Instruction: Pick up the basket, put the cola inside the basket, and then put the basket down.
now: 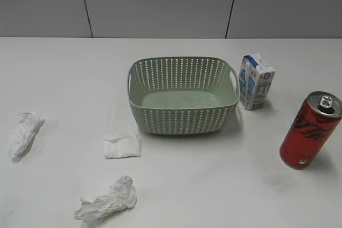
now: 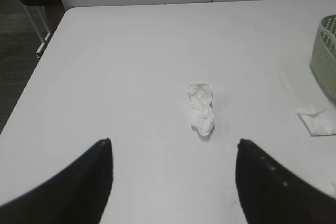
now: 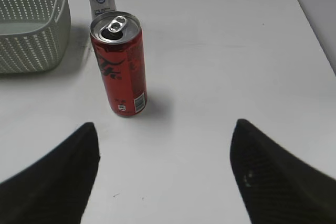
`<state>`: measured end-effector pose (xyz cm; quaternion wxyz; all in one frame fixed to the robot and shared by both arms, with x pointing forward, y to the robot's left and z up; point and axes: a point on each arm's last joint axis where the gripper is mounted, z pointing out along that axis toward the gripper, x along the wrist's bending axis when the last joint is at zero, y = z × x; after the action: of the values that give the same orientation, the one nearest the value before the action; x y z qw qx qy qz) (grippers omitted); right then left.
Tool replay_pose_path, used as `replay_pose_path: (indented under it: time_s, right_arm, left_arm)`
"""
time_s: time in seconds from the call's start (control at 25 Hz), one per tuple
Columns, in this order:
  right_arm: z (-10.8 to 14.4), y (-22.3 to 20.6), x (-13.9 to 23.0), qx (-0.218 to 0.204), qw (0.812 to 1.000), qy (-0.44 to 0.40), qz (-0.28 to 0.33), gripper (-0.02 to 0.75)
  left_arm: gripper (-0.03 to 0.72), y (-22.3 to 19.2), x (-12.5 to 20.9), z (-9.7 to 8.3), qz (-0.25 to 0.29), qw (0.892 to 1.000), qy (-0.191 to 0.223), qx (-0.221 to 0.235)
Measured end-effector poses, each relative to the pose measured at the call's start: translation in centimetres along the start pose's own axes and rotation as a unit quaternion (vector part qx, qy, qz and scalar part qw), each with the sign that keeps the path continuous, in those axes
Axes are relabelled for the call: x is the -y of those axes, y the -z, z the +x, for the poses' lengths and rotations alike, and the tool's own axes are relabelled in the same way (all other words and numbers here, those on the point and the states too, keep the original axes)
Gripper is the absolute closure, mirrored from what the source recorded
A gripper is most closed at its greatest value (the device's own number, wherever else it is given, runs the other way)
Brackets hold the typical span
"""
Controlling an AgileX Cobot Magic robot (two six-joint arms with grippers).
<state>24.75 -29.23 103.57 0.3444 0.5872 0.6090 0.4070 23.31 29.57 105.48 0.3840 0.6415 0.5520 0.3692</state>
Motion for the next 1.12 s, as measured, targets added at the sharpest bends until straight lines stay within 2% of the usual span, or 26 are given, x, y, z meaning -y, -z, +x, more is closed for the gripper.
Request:
replay_pose_path:
  time_s: [1.12]
  right_arm:
    - [-0.01,0.0,0.0,0.0,1.0,0.0,0.0,0.148]
  left_arm:
    - [0.134,0.0,0.0,0.01,0.0,1.0,0.0,0.0]
